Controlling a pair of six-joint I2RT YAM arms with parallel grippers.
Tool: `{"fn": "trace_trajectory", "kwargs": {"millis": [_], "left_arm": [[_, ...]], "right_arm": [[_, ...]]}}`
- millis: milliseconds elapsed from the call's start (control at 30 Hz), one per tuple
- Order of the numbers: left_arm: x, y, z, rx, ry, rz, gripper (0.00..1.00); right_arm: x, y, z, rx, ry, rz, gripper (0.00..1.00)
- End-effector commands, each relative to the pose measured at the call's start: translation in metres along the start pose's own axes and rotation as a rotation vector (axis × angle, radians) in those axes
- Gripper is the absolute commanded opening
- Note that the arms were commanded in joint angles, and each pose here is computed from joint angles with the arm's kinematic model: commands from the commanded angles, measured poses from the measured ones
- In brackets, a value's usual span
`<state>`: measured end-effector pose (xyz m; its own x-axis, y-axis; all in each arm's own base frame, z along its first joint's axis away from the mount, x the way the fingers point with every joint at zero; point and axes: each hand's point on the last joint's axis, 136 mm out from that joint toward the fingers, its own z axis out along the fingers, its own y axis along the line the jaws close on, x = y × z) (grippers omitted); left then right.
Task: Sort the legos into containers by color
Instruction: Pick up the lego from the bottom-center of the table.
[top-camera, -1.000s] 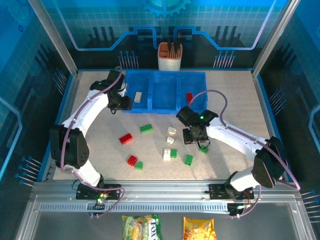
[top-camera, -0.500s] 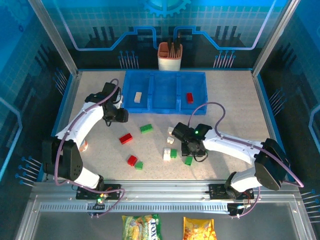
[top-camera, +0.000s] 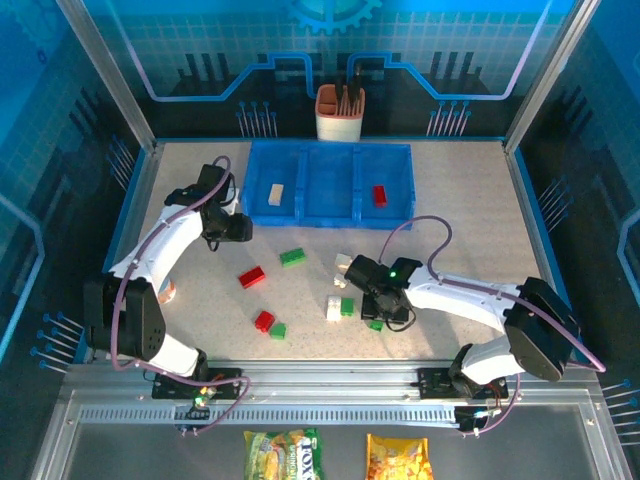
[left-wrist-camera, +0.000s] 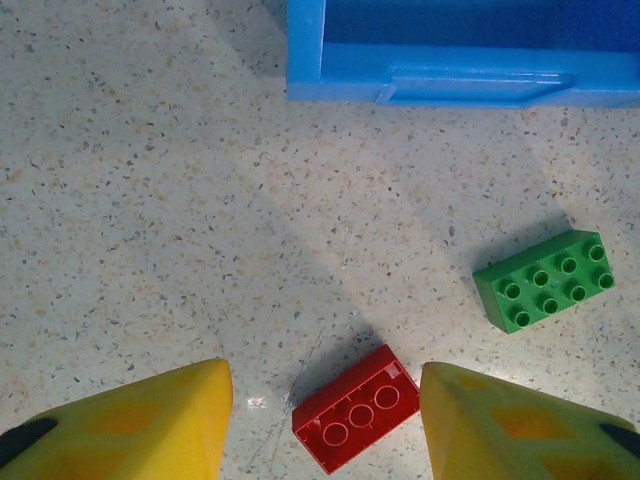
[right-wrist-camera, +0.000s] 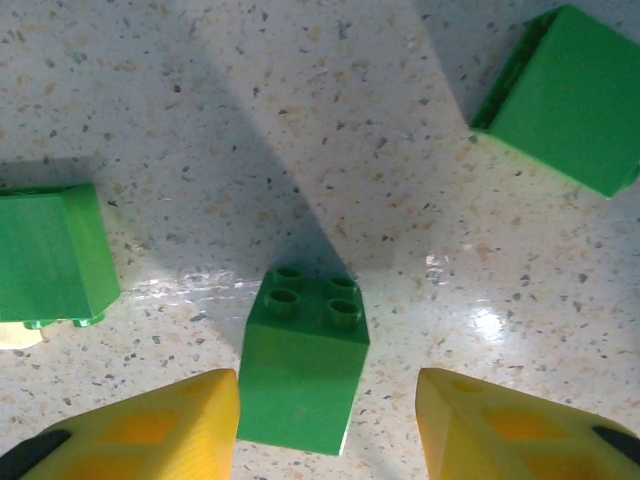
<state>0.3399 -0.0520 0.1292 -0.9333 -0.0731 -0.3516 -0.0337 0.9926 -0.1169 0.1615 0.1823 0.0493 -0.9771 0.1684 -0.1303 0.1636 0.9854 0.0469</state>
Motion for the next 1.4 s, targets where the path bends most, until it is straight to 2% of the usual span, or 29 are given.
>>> {"fn": "trace_trajectory", "kwargs": {"millis": [0, 367, 900, 1367], "left_arm": [[0.001, -0.001, 0.000, 0.025, -0.003, 0.000, 0.53], [0.003, -0.001, 0.001, 0.029, 0.000, 0.001, 0.53], [0.004, -0.004, 0.001, 0.045, 0.006, 0.000, 0.53], [0.006, -0.004, 0.003, 0.048, 0.013, -0.002, 0.53]], "right_arm": [[0.008, 0.008, 0.008, -0.014, 0.024, 0.010, 0.52], [0.015, 0.005, 0.025, 0.013, 0.052, 0.014, 0.51], [0.015, 0.003, 0.026, 0.028, 0.042, 0.008, 0.51], [0.017, 0.012, 0.042, 0.038, 0.072, -0.008, 0.50]]}}
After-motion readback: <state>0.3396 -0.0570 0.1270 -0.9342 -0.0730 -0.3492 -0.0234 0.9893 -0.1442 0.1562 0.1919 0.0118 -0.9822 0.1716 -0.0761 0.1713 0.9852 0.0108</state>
